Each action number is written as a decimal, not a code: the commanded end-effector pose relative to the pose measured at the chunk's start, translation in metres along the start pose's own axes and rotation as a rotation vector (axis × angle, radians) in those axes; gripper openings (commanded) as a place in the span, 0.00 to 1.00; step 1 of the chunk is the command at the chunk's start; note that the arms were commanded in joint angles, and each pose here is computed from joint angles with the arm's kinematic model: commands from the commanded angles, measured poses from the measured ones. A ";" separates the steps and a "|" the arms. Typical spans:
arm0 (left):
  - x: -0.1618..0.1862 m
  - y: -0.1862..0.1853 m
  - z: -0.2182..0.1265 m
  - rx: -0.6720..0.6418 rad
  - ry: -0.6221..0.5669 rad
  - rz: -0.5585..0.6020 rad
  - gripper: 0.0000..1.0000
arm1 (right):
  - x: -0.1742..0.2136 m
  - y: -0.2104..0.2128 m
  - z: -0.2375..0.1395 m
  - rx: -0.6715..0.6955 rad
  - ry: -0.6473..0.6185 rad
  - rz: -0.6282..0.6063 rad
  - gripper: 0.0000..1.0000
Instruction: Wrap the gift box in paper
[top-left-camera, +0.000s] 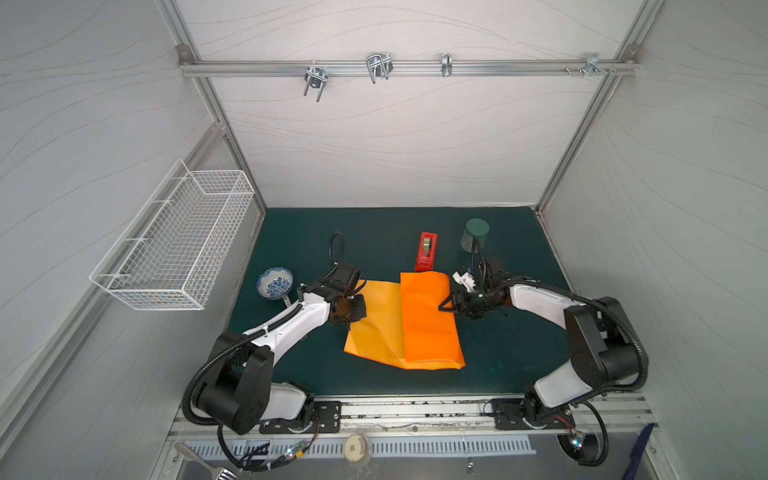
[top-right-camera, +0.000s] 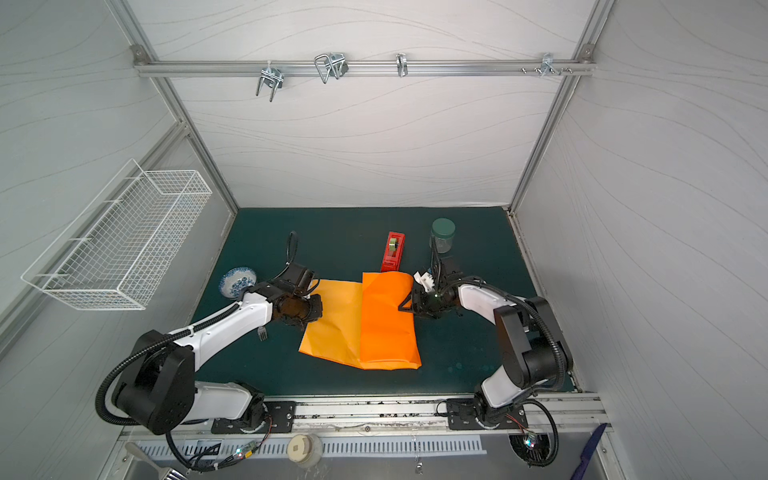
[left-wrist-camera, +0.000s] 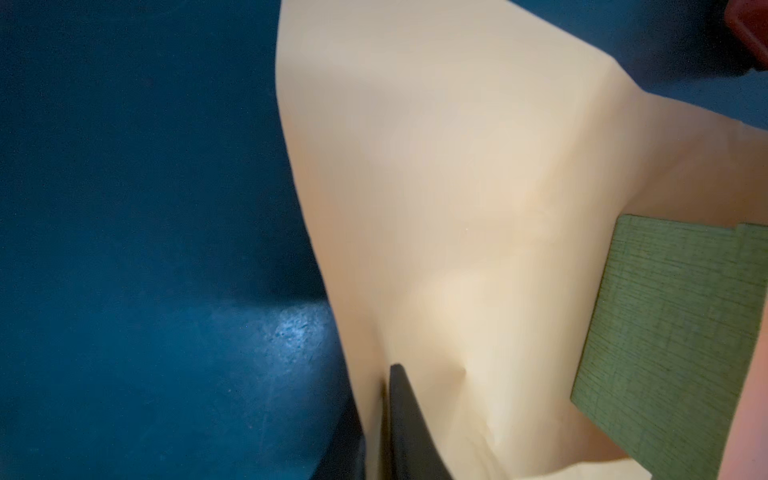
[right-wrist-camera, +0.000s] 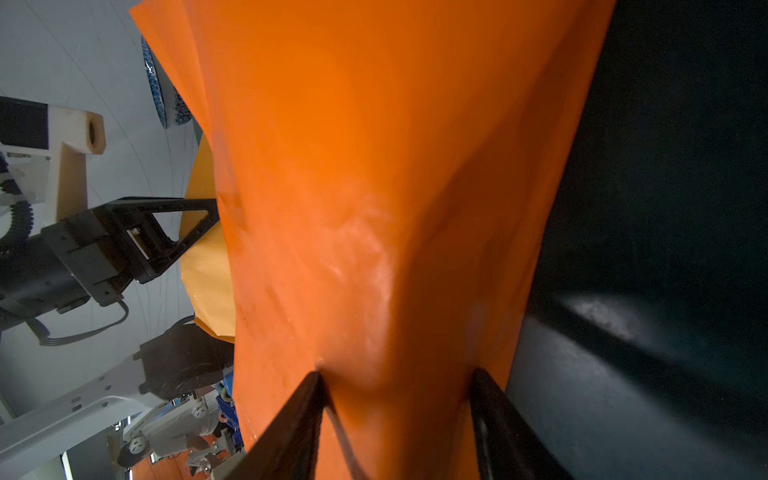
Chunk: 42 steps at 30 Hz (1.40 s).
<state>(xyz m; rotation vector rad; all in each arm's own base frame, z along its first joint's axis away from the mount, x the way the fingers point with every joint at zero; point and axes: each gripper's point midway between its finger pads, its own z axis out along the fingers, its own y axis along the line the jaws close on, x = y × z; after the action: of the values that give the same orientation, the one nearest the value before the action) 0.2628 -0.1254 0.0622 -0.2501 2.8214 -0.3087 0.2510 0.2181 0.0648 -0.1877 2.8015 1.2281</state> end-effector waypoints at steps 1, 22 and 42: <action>-0.012 -0.005 -0.008 -0.022 -0.039 0.036 0.09 | 0.032 -0.048 0.019 0.188 0.095 0.077 0.55; -0.004 -0.090 -0.062 0.195 -0.087 0.032 0.00 | 0.032 -0.047 0.019 0.184 0.094 0.072 0.54; 0.002 -0.149 -0.069 0.182 -0.086 0.103 0.00 | 0.033 -0.046 0.020 0.184 0.099 0.072 0.54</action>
<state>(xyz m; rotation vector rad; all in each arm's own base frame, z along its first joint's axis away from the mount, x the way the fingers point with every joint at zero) 0.2527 -0.2485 0.1485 -0.0539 2.7236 -0.5035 0.2508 0.2182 0.0648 -0.1875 2.8031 1.2281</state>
